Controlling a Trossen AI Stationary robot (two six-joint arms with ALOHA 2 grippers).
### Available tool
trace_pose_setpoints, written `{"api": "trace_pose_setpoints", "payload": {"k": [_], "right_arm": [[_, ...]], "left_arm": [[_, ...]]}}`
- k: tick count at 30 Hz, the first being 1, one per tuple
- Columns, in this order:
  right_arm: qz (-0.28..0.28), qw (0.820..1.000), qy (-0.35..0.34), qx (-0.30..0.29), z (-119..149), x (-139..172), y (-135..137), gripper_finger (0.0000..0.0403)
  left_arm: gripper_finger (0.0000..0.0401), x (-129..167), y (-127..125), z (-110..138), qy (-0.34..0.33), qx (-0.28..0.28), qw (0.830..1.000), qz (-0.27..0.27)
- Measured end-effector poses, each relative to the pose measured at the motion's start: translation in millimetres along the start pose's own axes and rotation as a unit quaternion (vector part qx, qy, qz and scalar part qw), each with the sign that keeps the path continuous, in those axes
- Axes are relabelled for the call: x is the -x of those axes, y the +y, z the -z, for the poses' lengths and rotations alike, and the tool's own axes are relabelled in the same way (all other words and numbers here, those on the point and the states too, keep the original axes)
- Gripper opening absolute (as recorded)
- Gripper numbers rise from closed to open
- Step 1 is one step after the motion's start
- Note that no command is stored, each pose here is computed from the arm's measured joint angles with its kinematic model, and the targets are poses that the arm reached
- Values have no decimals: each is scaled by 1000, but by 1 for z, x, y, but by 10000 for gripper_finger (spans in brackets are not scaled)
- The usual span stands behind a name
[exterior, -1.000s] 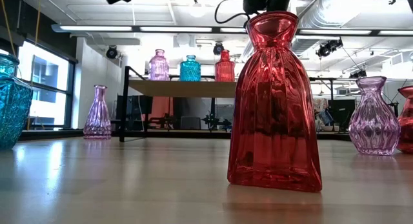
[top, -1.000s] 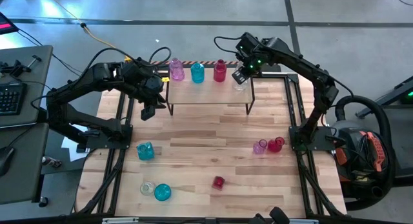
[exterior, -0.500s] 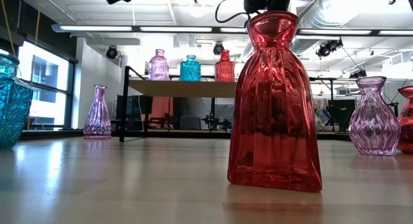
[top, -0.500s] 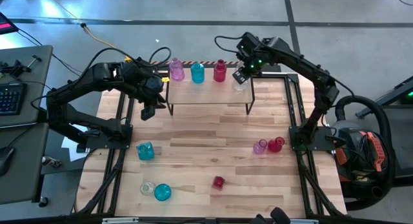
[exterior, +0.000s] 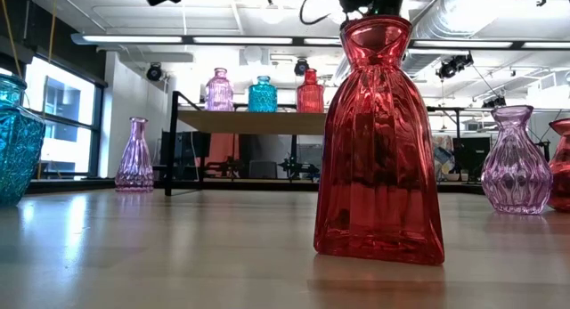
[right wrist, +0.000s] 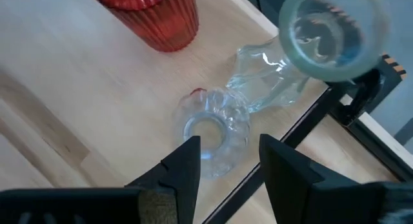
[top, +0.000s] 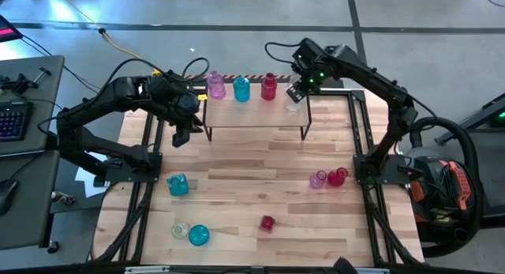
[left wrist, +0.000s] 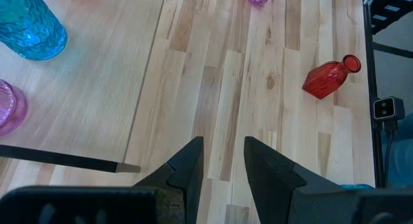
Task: Sort vases onto shelf
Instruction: Put the right transparent vase on the shelf aligned with the other transparent vase, then put the bottom red vase on the shelf aligned with the other red vase
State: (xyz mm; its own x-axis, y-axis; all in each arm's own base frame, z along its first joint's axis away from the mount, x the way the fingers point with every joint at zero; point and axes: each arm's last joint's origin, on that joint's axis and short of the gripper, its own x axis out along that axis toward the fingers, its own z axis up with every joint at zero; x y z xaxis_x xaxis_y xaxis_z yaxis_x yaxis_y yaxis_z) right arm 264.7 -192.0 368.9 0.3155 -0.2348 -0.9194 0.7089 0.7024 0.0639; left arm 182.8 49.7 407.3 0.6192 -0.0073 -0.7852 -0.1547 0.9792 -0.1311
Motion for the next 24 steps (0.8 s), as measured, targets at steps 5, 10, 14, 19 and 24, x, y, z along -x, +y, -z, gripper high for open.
{"api": "trace_pose_setpoints", "payload": {"k": [5, 10, 14, 19, 24], "right_arm": [[-8, 1000, -22, 3, 10, 22, 4, 139], [-22, 1000, -21, 6, 28, 43, 21, 139], [-39, 999, -9, 26, 43, 53, 45, 139], [-62, 996, 8, 67, 61, 57, 79, 139], [-102, 989, 4, 111, 81, 65, 118, 139]], "left_arm": [[104, 0, 0, 0, 0, 0, 1000, 0], [104, 0, 0, 0, 0, 0, 1000, 0], [104, 0, 0, 0, 0, 0, 1000, 0], [104, 0, 0, 0, 0, 0, 1000, 0], [104, 0, 0, 0, 0, 0, 1000, 0]]}}
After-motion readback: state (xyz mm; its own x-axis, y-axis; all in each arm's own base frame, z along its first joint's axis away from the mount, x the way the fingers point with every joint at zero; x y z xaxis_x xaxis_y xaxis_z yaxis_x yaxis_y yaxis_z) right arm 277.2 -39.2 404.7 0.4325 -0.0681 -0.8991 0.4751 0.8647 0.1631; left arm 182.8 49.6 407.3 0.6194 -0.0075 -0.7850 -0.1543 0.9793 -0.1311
